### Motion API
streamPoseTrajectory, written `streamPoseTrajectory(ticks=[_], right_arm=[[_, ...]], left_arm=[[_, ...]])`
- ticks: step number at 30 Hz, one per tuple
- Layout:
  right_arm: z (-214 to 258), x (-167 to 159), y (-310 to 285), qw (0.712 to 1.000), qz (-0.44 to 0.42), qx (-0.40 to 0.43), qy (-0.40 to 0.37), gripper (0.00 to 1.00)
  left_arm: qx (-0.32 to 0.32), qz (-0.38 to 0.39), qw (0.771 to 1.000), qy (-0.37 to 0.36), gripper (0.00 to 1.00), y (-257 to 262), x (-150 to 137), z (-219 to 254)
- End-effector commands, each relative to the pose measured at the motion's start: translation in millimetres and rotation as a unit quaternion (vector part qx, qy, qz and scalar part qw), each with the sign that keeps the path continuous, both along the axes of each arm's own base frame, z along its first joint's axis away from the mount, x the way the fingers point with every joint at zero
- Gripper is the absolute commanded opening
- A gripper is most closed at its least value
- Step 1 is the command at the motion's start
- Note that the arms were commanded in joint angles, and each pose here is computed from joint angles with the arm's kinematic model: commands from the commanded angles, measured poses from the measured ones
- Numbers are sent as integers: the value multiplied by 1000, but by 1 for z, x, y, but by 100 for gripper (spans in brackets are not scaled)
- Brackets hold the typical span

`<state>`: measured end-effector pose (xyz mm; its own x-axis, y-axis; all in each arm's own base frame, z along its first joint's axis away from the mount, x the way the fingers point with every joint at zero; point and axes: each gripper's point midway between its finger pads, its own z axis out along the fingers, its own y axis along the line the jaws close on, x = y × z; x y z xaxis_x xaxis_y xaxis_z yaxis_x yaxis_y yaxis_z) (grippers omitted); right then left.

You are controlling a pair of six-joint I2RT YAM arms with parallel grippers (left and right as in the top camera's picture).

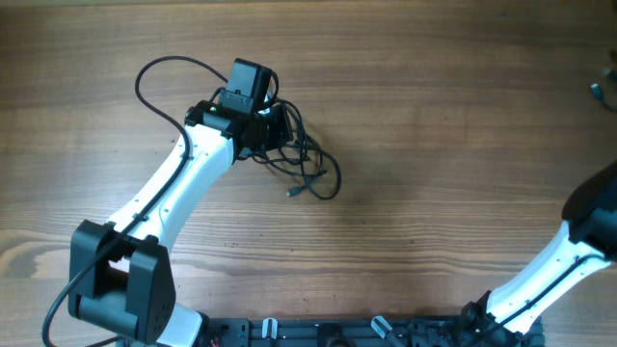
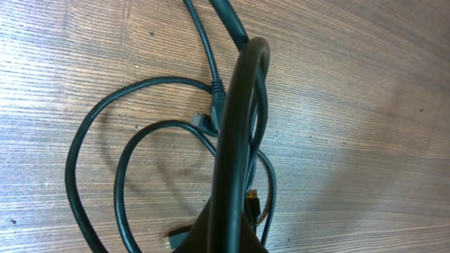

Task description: Untangle cables

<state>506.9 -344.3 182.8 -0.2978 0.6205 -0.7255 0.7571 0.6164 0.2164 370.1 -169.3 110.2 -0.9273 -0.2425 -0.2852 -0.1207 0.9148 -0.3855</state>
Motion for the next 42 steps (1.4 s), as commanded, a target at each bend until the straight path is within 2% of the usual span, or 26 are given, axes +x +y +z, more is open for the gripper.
streamPoseTrajectory(ticks=[1, 3, 4, 5, 6, 7, 12, 16, 21, 24, 27, 34, 35, 36, 38, 40, 42], right_arm=[[2, 11, -7, 1000, -1, -22, -14, 4], [3, 12, -8, 1000, -1, -24, -18, 6], [3, 12, -8, 1000, -1, -23, -17, 17], [2, 11, -8, 1000, -1, -23, -16, 36], [1, 11, -7, 1000, -1, -21, -14, 80], [0, 10, -7, 1000, -1, -19, -11, 100], [3, 8, 18, 999, 40, 30, -14, 100], [45, 5, 54, 993, 96, 61, -44, 100], [108, -30, 132, 978, 169, 110, -50, 100], [129, -50, 180, 967, 208, 137, -42, 100], [130, -66, 226, 957, 241, 163, -8, 100], [93, -85, 304, 924, 311, 201, 90, 100], [84, -86, 319, 918, 324, 205, 104, 99], [75, -88, 327, 914, 330, 206, 118, 100], [66, -90, 336, 909, 336, 208, 132, 100], [58, -92, 340, 907, 336, 212, 140, 99], [56, -92, 334, 913, 323, 202, 147, 99]], left_arm=[[-7, 1, 1000, -1, 4, -5, 1, -3], [-10, 1, 1000, -8, 4, -6, 4, -1], [-11, 1, 1000, -10, 4, -6, 5, 0], [-12, 1, 1000, -12, 4, -6, 6, 0], [-12, 1, 1000, -14, 4, -7, 6, 1], [-13, 1, 1000, -15, 4, -7, 7, 1], [-13, 1, 1000, -15, 4, -7, 7, 1], [-13, -3, 1000, -15, 4, -9, 5, 1], [-13, -15, 1000, -15, 4, -19, 1, 1], [-13, -18, 1000, -15, 9, -20, 0, 1], [-12, -19, 1000, -15, 9, -20, 0, 1], [-12, -19, 1000, -15, 11, -20, 0, 1], [-12, -19, 1000, -15, 19, -20, 0, 1], [-12, -19, 1000, -15, 35, -20, 0, 1], [-12, -19, 1000, -15, 54, -20, 0, 1], [-11, -20, 1000, -13, 66, -20, -1, 0], [-9, -20, 1000, -8, 70, -19, -3, -1]])
